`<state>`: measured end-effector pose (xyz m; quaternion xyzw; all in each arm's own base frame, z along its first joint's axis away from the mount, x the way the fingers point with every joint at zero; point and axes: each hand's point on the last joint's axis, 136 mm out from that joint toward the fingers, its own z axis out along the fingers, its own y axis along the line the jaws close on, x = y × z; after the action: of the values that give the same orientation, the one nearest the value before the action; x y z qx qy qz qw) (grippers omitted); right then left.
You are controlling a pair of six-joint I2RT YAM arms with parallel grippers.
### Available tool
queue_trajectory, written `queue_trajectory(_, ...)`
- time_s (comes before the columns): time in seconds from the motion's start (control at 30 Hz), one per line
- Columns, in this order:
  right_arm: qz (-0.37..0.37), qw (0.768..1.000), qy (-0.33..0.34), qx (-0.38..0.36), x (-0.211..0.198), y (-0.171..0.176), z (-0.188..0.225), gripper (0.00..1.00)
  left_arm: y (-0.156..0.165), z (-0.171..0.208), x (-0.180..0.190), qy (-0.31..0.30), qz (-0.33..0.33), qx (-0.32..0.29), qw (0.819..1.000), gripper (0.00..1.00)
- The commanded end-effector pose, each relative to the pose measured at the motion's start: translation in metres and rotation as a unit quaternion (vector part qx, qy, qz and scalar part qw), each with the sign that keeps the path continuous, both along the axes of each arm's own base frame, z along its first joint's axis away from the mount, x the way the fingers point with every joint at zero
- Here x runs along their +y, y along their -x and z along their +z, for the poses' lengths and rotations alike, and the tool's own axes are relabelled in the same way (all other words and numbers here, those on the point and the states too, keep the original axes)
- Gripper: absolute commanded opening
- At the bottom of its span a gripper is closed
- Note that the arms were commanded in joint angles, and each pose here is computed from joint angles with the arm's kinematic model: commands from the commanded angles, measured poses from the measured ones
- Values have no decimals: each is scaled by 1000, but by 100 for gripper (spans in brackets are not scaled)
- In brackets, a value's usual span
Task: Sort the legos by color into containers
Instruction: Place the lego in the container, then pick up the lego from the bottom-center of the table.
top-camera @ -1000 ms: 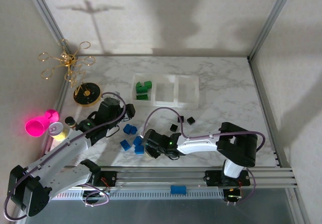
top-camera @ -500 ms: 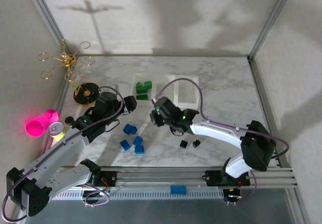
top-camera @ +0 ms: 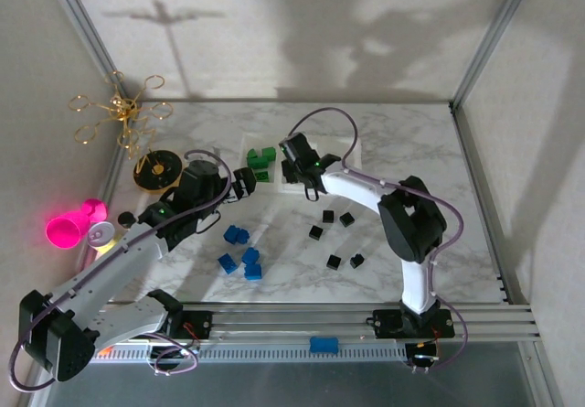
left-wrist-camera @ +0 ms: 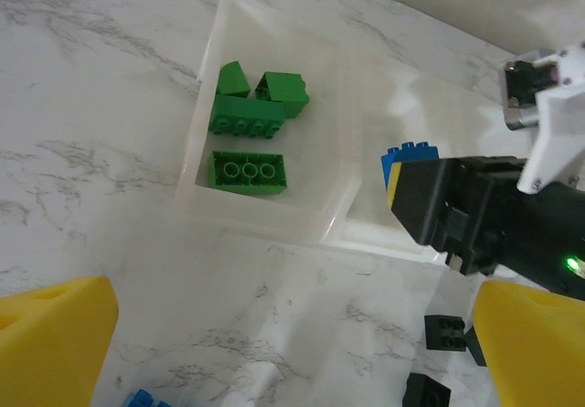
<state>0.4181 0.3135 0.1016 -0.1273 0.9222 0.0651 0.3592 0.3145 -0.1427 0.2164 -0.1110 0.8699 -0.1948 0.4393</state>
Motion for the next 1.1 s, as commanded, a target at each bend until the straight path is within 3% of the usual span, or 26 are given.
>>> queue_trajectory(0.0, -21, 1000, 11, -5, -8, -23, 0, 35, -6, 10, 2, -3, 11, -19, 1000, 100)
queue_trajectory(0.27, -15, 1000, 0, -23, -4, -28, 19, 53, -4, 4, 2, 1, 12, -14, 1000, 100)
queue_trajectory(0.43, 5, 998, -38, -49, -4, -11, 57, 55, 2, 15, -1, 18, 0, -22, 1000, 100)
queue_trajectory(0.7, 66, 995, -68, -21, 17, 76, 63, 60, 24, 3, 13, 14, 8, -2, 1000, 100)
queue_trajectory(1.07, 137, 987, -69, 45, 52, 209, 24, 72, 56, -26, 37, 32, 45, 26, 998, 100)
